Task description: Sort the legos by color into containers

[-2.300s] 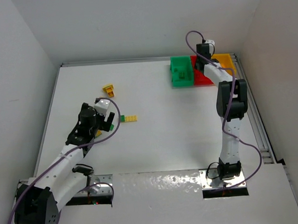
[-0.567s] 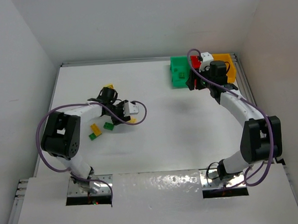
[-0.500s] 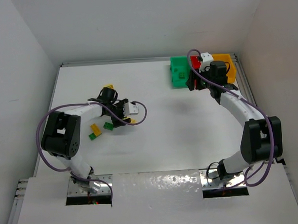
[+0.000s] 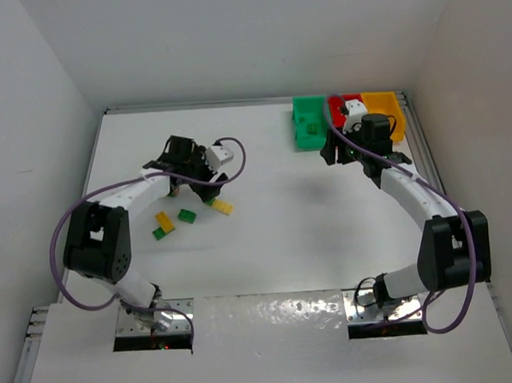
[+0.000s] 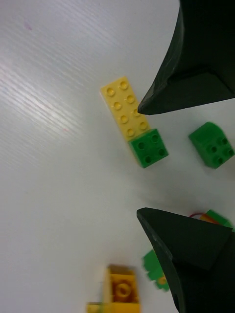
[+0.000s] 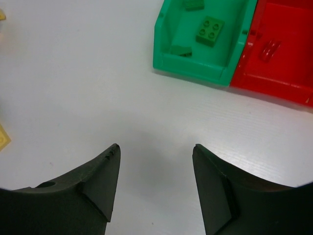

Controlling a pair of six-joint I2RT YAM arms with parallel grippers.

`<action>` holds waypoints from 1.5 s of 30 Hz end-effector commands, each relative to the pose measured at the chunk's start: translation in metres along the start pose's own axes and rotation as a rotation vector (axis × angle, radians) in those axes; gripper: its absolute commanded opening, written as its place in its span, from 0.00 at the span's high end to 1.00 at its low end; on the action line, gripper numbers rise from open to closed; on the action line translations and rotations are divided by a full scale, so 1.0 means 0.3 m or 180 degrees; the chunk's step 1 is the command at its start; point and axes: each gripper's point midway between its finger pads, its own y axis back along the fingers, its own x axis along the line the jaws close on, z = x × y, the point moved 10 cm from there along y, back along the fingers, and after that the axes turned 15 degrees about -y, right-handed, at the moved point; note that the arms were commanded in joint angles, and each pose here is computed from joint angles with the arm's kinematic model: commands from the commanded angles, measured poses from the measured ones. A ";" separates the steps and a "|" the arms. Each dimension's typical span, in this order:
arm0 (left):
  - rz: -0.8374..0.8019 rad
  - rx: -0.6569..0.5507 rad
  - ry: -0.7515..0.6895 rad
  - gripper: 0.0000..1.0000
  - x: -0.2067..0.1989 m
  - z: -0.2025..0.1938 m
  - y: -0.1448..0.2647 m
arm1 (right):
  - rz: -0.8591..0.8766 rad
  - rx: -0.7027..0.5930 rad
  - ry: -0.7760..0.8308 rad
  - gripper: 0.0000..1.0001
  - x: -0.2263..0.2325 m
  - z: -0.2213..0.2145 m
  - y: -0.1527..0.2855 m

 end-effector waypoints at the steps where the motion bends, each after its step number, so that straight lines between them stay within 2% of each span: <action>1: 0.0759 0.0140 0.0792 0.25 -0.032 0.008 0.050 | 0.0021 -0.0111 0.0004 0.40 0.012 -0.005 0.029; 4: 0.1083 0.0480 0.0901 0.26 -0.039 -0.008 0.044 | 0.0038 -0.0115 -0.0057 0.40 0.014 -0.006 0.022; 6: 0.1109 0.0609 0.0988 0.26 -0.034 -0.021 0.028 | 0.0088 -0.0140 -0.0105 0.40 0.020 -0.002 0.015; 12: 0.1056 0.0460 0.0953 0.27 -0.028 0.007 -0.031 | 0.0113 -0.0151 -0.0191 0.41 0.024 0.002 0.001; 18: 0.0881 0.0582 0.0953 0.27 -0.098 -0.027 -0.057 | 0.0055 -0.0114 -0.0164 0.41 0.023 0.004 0.009; 27: 0.0886 0.0692 0.1007 0.31 -0.123 -0.054 -0.068 | 0.0025 -0.0099 -0.0172 0.41 0.017 -0.004 0.010; 34: 0.0855 0.0727 0.1191 0.48 -0.120 -0.054 -0.100 | -0.0011 -0.0016 -0.0165 0.41 0.013 -0.018 0.016; 42: 0.0744 0.0766 0.1199 0.50 -0.133 -0.052 -0.100 | -0.0066 -0.0017 -0.0100 0.41 0.007 -0.019 0.023; 44: 0.0805 0.0752 0.1194 0.59 -0.128 -0.053 -0.102 | -0.0061 -0.0020 -0.0111 0.41 0.009 -0.020 0.021; 45: 0.0815 0.0740 0.1196 0.71 -0.127 -0.052 -0.104 | -0.0065 -0.0021 -0.0113 0.41 0.007 -0.020 0.022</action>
